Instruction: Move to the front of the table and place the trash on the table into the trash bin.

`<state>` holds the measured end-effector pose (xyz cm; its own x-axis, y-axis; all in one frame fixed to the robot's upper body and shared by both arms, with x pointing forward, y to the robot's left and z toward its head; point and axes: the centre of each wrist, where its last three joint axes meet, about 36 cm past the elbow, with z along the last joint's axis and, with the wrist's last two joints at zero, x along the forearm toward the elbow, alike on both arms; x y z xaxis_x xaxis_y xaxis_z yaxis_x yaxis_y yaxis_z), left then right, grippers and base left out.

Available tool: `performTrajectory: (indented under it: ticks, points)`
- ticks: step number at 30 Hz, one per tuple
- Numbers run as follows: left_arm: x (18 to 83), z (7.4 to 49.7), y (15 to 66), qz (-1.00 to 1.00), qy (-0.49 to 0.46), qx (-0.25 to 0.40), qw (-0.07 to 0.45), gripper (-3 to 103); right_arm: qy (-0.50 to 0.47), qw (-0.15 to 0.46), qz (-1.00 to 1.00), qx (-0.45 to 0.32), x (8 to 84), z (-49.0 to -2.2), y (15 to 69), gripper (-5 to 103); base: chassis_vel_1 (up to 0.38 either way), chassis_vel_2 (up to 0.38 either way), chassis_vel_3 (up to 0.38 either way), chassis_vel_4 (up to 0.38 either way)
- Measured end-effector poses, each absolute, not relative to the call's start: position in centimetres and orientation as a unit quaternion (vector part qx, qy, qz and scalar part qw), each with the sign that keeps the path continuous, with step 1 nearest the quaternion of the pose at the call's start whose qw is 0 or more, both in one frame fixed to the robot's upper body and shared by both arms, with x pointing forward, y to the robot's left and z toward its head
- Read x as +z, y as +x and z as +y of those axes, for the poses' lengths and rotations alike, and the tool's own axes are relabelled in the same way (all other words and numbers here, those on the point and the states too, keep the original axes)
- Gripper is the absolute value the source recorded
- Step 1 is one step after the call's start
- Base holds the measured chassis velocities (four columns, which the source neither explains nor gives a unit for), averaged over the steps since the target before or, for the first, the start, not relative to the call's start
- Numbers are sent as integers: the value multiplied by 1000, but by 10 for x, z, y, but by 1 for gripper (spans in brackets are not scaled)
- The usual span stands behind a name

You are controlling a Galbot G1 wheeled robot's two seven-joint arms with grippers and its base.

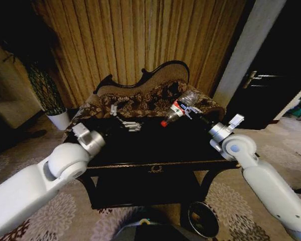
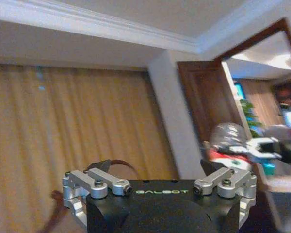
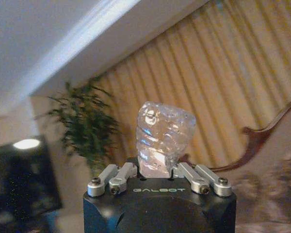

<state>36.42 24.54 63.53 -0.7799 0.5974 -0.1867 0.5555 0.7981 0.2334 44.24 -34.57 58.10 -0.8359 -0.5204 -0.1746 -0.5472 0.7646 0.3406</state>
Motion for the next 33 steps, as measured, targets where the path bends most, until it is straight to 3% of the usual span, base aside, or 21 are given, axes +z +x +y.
performTrajectory:
  ticks: [6, 17, 24, 33]
  points:
    - [635, 272, 365, 959, 241, 72, 132, 100, -198, 42, 969, 143, 568, -362, 439, 27, 0, 0, 0, 0]
    - [602, 351, 372, 992, 78, 20, 93, 100, -72, 77, 991, 78, 555, -378, 419, 27, 0, 0, 0, 0]
    - [593, 360, 360, 996, 47, -24, 66, 100, -47, 39, 997, 39, 549, -384, 394, 27, 0, 0, 0, 0]
    - [582, 366, 346, 998, 32, -32, 42, 100, -29, 1, 999, 26, 531, -390, 363, 27, 0, 0, 0, 0]
